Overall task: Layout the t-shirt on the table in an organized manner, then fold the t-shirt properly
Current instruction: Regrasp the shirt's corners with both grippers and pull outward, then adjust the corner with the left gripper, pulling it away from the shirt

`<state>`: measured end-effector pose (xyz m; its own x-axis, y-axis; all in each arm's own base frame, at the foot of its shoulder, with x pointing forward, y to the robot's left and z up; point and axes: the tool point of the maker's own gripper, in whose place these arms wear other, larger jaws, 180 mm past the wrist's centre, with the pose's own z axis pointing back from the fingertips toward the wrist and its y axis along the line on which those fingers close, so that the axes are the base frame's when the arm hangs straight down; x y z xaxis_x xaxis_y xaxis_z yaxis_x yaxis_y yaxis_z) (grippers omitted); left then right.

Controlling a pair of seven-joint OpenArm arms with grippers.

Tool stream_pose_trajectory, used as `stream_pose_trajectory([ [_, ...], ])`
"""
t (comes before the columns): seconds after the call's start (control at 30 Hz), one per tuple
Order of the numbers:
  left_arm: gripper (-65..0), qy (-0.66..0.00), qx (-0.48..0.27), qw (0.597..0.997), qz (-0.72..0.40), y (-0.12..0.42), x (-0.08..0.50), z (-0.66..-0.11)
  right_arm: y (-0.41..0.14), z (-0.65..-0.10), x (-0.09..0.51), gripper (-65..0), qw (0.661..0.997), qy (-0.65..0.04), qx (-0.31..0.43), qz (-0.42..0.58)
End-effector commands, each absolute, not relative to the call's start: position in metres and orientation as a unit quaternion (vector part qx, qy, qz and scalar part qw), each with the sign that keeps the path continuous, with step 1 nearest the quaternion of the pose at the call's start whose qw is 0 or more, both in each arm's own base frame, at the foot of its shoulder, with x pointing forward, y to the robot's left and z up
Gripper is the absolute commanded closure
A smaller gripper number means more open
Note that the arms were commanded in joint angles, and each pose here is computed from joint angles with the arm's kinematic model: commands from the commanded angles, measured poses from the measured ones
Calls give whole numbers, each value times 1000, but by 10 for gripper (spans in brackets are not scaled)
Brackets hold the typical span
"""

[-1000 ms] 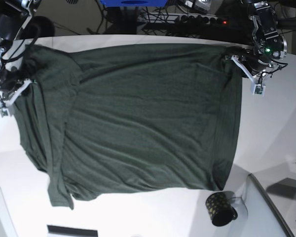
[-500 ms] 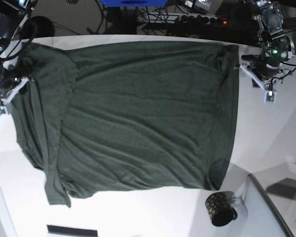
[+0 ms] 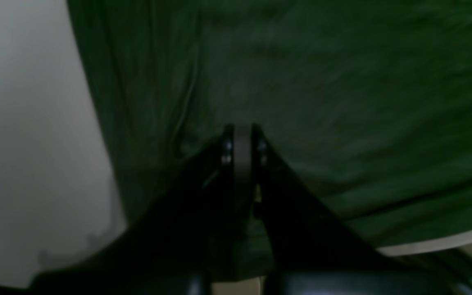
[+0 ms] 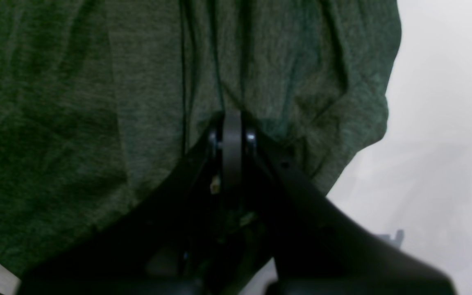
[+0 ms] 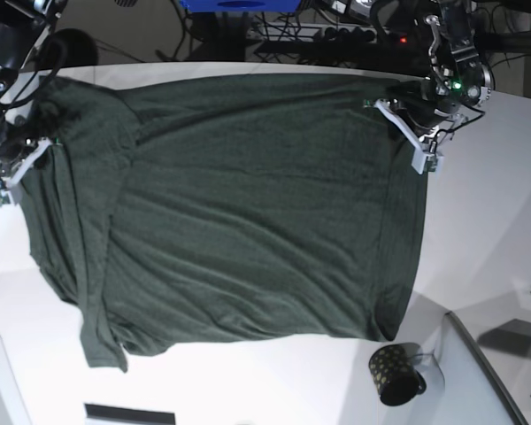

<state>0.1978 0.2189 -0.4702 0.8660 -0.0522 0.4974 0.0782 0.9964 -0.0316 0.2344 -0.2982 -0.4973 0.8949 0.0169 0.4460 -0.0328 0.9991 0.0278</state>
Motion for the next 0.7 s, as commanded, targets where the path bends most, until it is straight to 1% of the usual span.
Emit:
stream_pose_trajectory([
  [0.0,0,-274,-19,961,-36,228,205,-464,-308,-497,228,-2,978,-208,1,20],
  [0.07,0,-280,-16,959,-33,234,205,-466,-308,-497,228,-2,978,-208,1,20],
  [0.13,0,-280,4,960,-25,250,204,-466,-308,-497,228,-2,978,-208,1,20],
  [0.27,0,-269,26,963,-24,274,199,-467,-309,-497,228,-2,978,-208,0,20],
  [0.47,0,-280,66,958,14,317,194,-452,-309,-497,228,-2,978,-208,0,20],
  [0.6,0,-306,76,949,5,319,206,-432,-308,-497,228,-2,978,-208,0,21],
  [0.67,0,-325,70,943,1,304,210,-422,-308,-497,228,-2,978,-208,0,21],
])
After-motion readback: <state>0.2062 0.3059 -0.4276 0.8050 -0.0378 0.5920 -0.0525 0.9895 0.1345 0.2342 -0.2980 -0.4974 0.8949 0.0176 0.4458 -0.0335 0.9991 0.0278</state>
